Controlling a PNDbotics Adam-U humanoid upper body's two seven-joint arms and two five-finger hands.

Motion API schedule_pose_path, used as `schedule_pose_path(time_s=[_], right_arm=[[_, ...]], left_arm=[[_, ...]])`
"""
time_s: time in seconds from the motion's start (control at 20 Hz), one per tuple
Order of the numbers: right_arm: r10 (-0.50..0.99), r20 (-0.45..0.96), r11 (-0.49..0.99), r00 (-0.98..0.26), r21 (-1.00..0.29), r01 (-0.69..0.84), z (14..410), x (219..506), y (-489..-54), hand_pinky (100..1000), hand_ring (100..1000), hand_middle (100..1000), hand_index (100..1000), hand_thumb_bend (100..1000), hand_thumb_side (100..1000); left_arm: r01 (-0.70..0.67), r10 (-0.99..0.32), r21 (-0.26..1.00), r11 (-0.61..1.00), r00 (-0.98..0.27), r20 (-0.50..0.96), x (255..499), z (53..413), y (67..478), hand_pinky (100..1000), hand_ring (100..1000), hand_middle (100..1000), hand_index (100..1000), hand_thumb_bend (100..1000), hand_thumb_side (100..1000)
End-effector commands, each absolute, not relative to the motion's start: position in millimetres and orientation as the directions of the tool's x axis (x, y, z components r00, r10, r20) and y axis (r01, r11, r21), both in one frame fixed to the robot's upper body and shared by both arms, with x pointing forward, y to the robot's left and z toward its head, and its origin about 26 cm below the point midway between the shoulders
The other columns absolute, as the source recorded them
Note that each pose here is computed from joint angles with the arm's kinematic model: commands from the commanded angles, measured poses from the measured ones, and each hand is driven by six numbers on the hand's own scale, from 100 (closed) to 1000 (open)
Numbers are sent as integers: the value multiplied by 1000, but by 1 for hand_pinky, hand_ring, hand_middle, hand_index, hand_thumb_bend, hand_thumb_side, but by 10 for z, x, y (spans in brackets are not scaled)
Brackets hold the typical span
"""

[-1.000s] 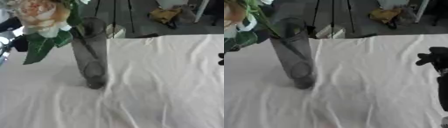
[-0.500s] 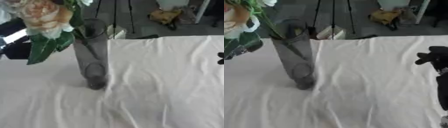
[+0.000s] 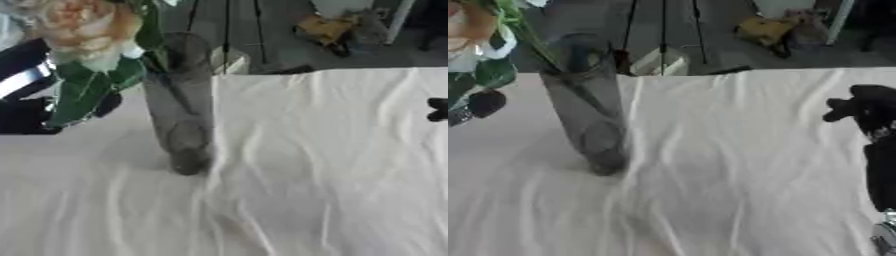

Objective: Arrange flowers into the vase.

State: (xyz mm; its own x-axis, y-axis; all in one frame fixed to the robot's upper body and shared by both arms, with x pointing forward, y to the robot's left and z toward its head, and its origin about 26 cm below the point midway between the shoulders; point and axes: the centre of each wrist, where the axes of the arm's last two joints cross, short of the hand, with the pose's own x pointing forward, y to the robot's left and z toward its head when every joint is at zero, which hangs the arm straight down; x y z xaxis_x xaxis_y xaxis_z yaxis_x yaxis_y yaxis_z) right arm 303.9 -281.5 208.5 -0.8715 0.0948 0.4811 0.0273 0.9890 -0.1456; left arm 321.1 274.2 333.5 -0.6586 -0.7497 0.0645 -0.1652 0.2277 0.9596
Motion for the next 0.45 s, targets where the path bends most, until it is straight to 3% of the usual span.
schedule_pose_path(time_s=[0.05,0.45], right_arm=[[100,455,989,-885,-146,36,2161,3007,-2834,751,531,509,712,100,1000],[101,453,990,-886,-136,43,2167,3008,-2838,750,533,511,712,100,1000]], left_arm=[[-218,-770,954,206,-638,20,3091,3448,2825,1000,952,941,1000,447,1000],[-207,-779,953,219,-626,43,2944,3264,2859,1000,943,933,1000,404,1000]])
